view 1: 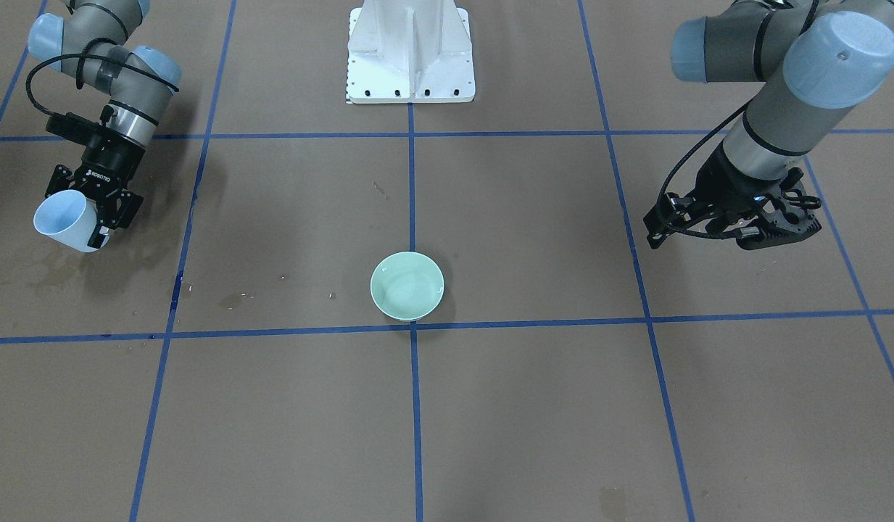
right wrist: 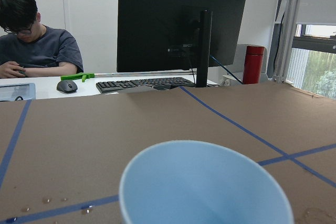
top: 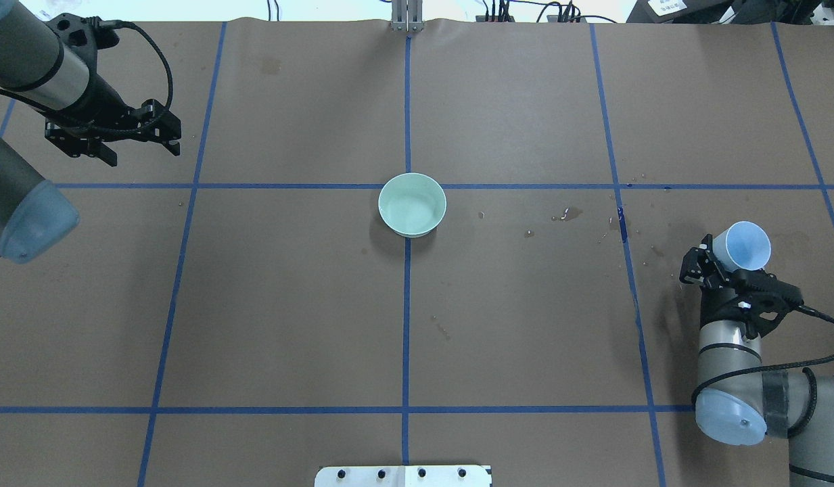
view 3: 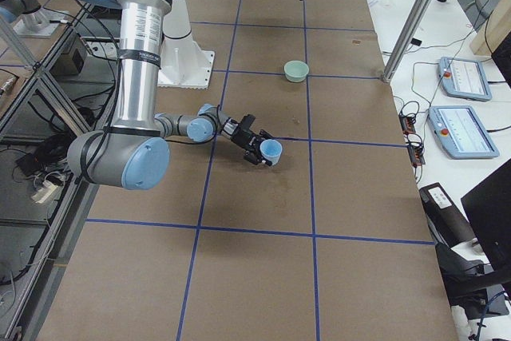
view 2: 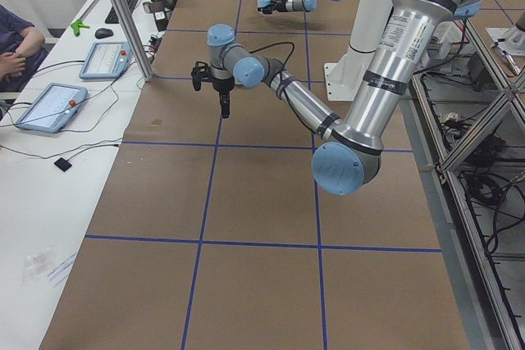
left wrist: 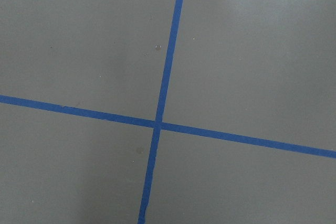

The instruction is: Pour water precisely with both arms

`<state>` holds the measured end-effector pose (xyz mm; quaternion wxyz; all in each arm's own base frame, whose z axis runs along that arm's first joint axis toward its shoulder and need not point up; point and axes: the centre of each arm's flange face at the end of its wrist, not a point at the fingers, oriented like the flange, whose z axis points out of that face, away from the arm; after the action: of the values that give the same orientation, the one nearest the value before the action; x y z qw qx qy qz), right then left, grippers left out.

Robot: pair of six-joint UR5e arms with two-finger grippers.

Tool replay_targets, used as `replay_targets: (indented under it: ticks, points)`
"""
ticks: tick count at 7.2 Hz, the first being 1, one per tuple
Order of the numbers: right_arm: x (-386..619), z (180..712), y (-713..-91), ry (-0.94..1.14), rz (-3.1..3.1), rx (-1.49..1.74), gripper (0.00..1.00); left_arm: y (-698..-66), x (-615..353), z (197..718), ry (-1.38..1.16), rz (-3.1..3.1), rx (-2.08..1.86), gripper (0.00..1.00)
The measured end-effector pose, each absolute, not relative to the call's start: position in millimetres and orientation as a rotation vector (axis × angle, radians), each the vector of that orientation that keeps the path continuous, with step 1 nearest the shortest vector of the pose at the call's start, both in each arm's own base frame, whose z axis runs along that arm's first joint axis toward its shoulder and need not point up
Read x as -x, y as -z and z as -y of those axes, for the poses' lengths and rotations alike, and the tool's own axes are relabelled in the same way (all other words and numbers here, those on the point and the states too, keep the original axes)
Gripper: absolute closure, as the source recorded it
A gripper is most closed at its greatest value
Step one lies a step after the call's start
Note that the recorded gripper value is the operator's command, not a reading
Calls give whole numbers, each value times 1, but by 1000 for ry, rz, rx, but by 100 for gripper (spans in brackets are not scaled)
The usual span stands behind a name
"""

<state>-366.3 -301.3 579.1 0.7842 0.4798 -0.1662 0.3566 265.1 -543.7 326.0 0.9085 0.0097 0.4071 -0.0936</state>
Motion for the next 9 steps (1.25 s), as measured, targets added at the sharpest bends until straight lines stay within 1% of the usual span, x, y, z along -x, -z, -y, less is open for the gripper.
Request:
replay_targets:
  ticks: [3, 9]
  points:
    - [374, 284, -585, -764, 394, -1040, 100, -327, -265, 544, 194, -839, -20, 0]
    - [368, 269, -606, -675, 326, -1092, 100, -327, -265, 544, 194, -839, -18, 0]
